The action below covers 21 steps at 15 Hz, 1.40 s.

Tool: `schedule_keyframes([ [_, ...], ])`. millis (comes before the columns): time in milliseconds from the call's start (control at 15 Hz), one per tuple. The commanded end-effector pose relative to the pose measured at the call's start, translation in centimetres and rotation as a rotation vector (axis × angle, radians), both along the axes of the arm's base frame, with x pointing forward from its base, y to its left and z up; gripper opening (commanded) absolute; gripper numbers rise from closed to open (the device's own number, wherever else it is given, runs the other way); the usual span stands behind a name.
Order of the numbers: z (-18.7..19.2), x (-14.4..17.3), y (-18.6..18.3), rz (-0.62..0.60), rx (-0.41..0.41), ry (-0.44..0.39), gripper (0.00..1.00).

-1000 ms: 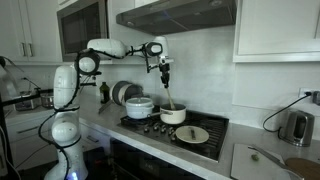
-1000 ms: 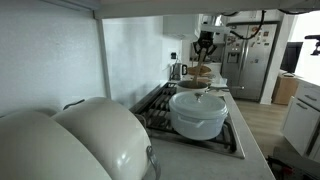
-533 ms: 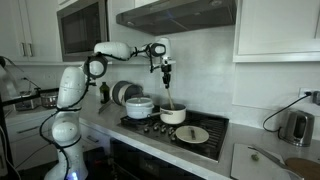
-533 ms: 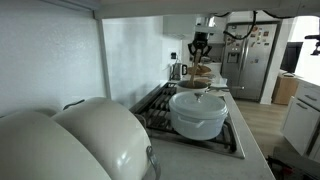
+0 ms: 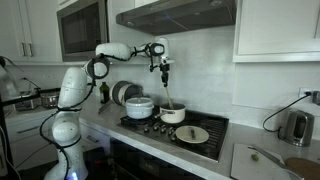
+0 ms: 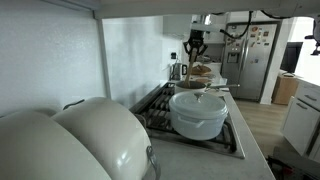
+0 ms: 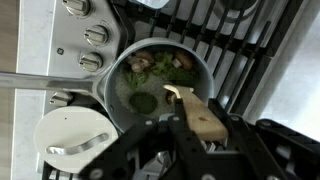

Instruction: Use the wooden spatula to stir the contents of the pot

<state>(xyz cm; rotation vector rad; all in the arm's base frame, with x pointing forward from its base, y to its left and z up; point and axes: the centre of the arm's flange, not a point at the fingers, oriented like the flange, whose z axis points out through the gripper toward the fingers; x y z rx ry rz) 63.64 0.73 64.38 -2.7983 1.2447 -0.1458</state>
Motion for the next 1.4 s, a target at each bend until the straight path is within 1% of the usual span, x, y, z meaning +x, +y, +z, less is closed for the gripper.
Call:
schedule_keyframes([
  [0, 0.7, -1.5, 2.4, 0.076, 0.034, 0.023, 0.07],
  [133, 0.8, -2.0, 2.7, 0.095, 0.031, 0.026, 0.07],
  [333, 1.3, -2.8, 2.0, 0.109, 0.016, 0.030, 0.07],
  [600, 1.9, -3.9, 0.0, 0.095, 0.012, 0.039, 0.07],
  [733, 1.9, -4.5, -1.0, 0.081, 0.029, 0.064, 0.07],
  [1067, 1.9, -6.2, -3.9, 0.042, 0.012, 0.111, 0.07],
  [1200, 2.1, -6.7, -4.9, 0.027, 0.011, 0.115, 0.07],
  [1333, 2.4, -6.8, -5.5, 0.031, 0.012, 0.098, 0.07],
])
